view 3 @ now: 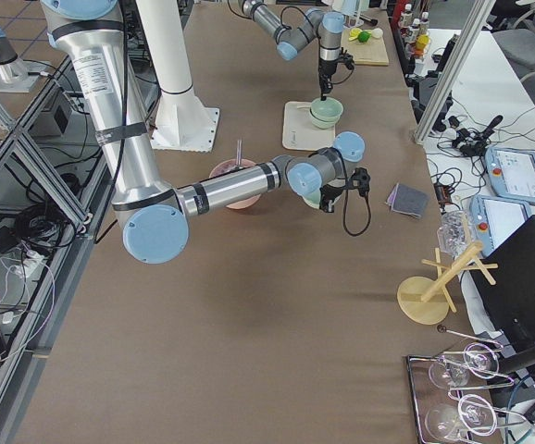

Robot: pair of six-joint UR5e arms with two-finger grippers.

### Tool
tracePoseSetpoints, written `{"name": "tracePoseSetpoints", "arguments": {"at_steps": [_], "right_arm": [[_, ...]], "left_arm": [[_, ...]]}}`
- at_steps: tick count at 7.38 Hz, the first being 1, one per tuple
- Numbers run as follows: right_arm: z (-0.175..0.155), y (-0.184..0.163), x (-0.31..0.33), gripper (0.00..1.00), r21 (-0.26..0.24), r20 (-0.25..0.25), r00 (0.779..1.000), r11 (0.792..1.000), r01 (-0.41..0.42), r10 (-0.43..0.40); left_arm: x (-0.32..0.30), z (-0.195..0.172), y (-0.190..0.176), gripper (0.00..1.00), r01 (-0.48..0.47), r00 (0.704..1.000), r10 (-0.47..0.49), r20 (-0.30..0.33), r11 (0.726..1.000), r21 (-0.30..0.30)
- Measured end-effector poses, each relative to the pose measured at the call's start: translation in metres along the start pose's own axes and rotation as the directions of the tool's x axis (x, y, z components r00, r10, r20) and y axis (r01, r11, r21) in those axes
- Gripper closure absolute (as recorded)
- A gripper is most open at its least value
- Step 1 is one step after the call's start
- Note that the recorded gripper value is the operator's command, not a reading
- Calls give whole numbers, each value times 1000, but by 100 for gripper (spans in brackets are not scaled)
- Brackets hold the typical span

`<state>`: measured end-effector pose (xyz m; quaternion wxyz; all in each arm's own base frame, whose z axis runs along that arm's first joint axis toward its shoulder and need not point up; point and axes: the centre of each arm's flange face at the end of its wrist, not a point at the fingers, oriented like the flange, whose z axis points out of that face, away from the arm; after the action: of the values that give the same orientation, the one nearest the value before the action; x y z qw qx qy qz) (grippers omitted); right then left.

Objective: Stack green bowls together

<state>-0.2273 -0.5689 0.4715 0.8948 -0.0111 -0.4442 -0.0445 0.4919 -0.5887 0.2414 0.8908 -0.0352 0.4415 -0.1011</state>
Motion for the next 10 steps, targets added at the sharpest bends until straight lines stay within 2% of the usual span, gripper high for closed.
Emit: {"name": "tracePoseSetpoints", "arguments": {"at_steps": [10], "right_arm": [[0, 0, 0, 100, -1, 1, 1000, 1000, 0, 0]], "left_arm": [[1, 4, 4, 100, 18, 1000, -18, -3, 1000, -5]]}}
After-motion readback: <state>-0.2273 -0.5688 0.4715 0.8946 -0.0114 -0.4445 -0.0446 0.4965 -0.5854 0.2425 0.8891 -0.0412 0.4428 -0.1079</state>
